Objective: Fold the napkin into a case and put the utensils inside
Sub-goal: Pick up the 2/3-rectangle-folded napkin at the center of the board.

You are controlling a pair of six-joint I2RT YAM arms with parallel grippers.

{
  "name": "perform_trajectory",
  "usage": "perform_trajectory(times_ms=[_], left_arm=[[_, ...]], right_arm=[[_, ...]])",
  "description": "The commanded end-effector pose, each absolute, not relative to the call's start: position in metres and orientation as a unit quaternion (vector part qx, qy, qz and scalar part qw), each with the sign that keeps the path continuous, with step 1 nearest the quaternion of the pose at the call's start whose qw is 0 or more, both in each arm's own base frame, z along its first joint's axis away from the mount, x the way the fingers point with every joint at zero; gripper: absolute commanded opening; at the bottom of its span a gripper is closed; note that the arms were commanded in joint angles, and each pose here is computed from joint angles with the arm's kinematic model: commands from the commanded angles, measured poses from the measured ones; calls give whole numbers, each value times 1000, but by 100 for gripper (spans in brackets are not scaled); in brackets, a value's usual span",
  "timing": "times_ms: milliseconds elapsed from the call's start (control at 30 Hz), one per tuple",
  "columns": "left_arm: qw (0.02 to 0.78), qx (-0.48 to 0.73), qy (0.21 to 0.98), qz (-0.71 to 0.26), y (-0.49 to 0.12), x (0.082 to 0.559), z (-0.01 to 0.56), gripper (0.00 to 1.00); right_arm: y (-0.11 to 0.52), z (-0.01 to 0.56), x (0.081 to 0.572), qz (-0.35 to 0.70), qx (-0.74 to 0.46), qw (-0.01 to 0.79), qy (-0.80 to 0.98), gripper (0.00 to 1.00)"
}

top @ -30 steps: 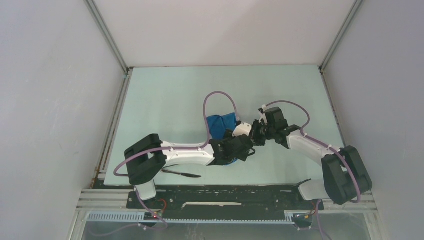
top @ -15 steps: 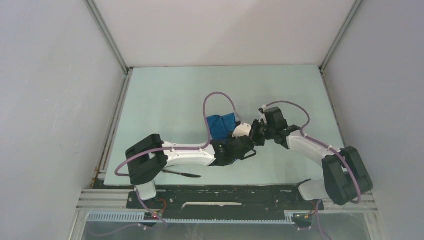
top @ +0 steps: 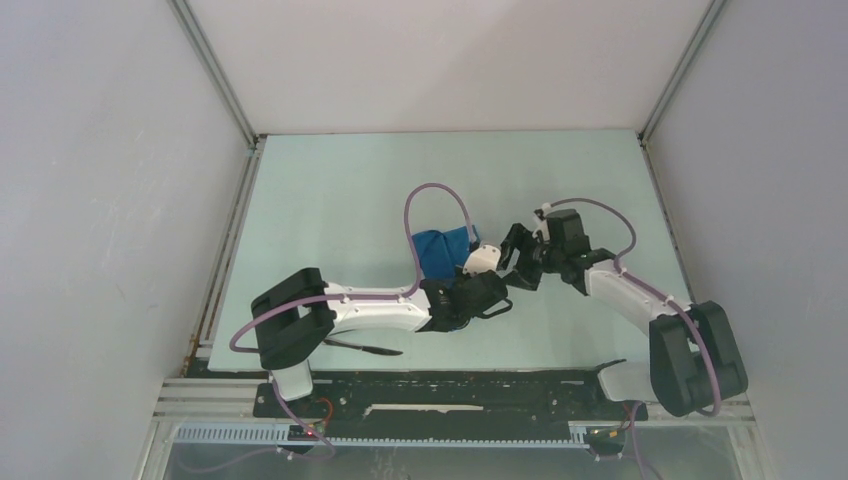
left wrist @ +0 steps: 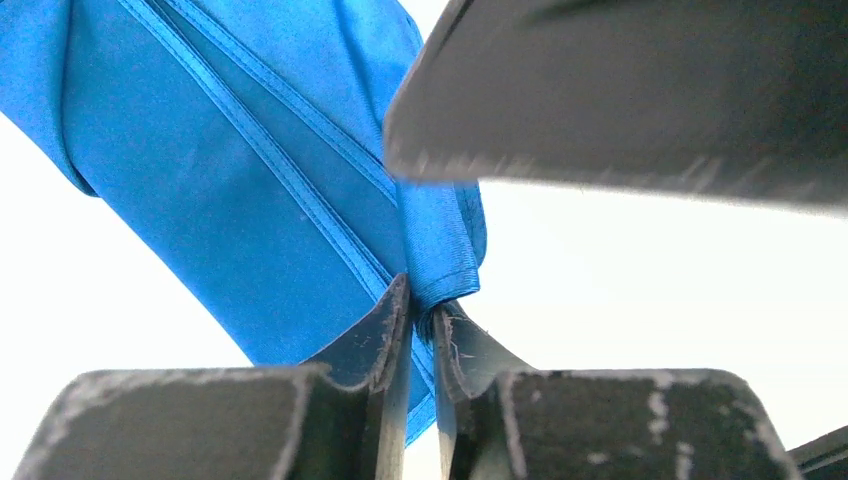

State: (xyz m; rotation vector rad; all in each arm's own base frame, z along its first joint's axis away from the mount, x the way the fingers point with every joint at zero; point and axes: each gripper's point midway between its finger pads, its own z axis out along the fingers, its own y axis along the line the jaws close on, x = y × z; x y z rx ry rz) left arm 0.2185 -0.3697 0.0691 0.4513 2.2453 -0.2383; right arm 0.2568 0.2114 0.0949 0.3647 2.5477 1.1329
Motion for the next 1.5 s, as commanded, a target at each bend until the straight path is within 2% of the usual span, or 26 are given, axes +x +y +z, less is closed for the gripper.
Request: perform_trajectory(times_ms=[0, 133, 200, 500, 667, 833, 1067, 1333, 1467], left_arm=[[428, 159, 884, -98, -367, 224, 83, 15], [435, 153, 882, -96, -360, 224, 87, 14], [438, 150, 881, -97, -358, 224, 90, 13], [443, 147, 879, -100, -351, 223, 96, 10], [444, 149, 877, -106, -353, 223, 99, 10], [442, 152, 877, -108, -354, 222, 98, 10], [439, 156, 878, -111, -356, 221, 97, 9], [437, 158, 878, -114, -357, 220, 96, 9], [431, 162, 879, -120, -360, 218, 93, 10]], right_arm=[[194, 112, 273, 420, 126, 197, 877, 86], [199, 95, 287, 450, 127, 161, 869, 93], [206, 86, 298, 461, 128, 150, 865, 93], [231, 60, 326, 522, 166, 112, 829, 82], [235, 56, 340, 540, 183, 112, 814, 71], [233, 54, 350, 551, 190, 115, 804, 54], [235, 57, 357, 555, 187, 126, 800, 45], [238, 57, 357, 555, 180, 126, 802, 26], [238, 59, 358, 555, 173, 137, 802, 7]])
